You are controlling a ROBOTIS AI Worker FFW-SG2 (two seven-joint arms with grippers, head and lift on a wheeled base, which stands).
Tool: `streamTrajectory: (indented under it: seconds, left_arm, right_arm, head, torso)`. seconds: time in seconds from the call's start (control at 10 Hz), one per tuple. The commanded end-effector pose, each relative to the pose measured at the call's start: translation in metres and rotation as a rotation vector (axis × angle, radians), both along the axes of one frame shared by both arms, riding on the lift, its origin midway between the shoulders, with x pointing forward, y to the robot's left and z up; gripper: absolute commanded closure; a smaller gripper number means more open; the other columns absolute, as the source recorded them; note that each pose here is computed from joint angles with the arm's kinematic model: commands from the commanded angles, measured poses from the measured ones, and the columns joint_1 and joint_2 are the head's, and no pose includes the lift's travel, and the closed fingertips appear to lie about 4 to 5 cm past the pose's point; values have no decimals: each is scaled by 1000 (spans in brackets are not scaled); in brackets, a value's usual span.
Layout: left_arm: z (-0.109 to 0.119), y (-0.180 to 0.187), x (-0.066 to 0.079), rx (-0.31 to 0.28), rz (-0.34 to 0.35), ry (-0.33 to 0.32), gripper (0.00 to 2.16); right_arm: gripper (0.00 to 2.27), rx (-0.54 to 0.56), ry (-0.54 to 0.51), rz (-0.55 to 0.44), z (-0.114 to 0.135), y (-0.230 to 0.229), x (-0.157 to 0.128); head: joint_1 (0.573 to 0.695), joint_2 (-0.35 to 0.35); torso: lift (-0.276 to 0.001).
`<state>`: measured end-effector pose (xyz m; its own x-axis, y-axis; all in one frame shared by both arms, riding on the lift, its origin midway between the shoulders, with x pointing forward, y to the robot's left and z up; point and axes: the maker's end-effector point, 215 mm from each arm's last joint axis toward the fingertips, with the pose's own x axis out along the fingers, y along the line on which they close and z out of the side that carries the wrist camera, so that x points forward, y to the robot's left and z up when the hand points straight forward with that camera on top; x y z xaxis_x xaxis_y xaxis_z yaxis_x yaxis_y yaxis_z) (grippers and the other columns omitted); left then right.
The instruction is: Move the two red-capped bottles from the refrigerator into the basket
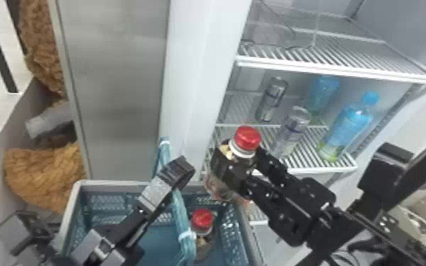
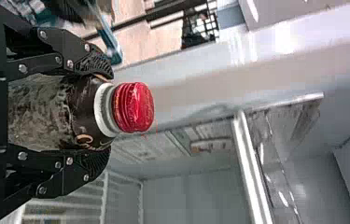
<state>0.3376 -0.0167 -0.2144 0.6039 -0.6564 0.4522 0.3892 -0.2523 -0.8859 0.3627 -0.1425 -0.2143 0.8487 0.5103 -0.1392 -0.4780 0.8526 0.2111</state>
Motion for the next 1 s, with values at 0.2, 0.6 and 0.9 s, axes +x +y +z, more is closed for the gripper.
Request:
streamTrajectory:
  seconds: [0.2, 0.6, 0.9]
  left_arm:
    - [2, 1, 1, -10, 3, 0, 1204]
    - [2, 2, 1, -17, 10, 5, 1204]
    - [4, 2, 2, -25, 11, 4, 1204]
  right_arm:
    - [1277, 5, 76, 81, -6, 24, -31]
    - [1276, -28, 170, 134, -21, 30, -61]
    - [88, -25, 176, 126, -22, 27, -61]
  head:
    - [695, -245]
    - [695, -226]
    - [695, -233]
  torso:
    - [0]
    - [0]
    - [0]
